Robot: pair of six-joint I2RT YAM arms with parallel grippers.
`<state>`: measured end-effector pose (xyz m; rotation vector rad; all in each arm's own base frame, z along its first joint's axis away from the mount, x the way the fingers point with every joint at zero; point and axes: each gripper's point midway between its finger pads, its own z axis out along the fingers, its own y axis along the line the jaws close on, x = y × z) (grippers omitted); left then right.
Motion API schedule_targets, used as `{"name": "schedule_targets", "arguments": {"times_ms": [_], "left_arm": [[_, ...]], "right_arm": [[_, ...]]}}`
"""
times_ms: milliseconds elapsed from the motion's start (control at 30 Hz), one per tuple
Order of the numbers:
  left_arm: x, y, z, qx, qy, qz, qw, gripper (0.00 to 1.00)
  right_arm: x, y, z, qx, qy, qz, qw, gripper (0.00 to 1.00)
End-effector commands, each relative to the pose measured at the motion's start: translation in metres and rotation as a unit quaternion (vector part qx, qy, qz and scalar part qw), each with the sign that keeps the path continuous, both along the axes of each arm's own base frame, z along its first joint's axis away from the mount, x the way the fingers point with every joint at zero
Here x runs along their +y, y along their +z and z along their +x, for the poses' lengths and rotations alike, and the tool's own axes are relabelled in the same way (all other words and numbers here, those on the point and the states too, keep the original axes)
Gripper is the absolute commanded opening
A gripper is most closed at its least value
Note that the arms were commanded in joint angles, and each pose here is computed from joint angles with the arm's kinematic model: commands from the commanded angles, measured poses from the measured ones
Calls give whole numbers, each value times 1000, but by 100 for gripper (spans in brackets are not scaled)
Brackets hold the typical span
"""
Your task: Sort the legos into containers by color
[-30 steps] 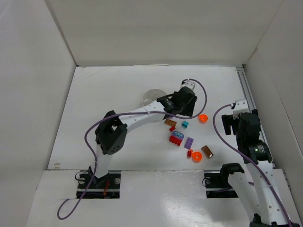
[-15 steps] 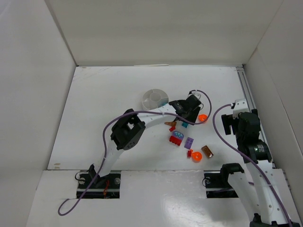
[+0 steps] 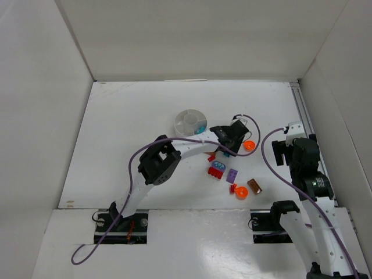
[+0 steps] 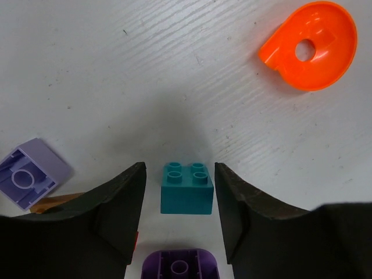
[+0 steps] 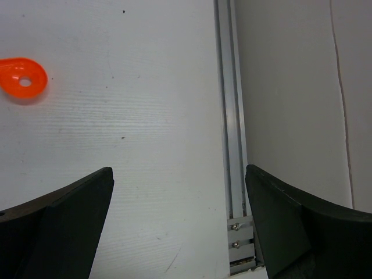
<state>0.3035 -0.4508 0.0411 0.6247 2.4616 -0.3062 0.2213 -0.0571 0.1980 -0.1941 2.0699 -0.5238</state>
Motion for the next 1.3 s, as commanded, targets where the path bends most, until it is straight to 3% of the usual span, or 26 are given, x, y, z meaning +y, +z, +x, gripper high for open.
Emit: {"name": "schedule_targets", "arguments": {"times_ms": [0, 167, 333, 533, 733, 1000, 1267], "left_arm": [[2, 5, -1, -9, 7, 10, 1000, 45], [2, 10, 0, -12, 7, 5, 1000, 24], [1, 28, -6, -19, 3, -7, 1000, 14], [2, 107, -1, -71, 11, -79, 994, 14], [31, 159, 20, -133, 53, -99, 985, 14], [87, 143, 60, -148, 134, -42, 979, 14], [125, 138, 91, -156, 189, -26, 969, 17]], "right_arm": [[0, 13, 5, -29, 1, 2, 1000, 99], [-1, 11, 3, -24, -4, -1, 1000, 99], [-2, 13, 2, -29, -4, 0, 1000, 99], [-2, 13, 2, -29, -4, 0, 1000, 99], [-2, 15, 2, -34, -4, 0, 999, 99], [-2, 15, 2, -34, -4, 0, 999, 99], [-2, 13, 3, -28, -4, -1, 1000, 99]]}}
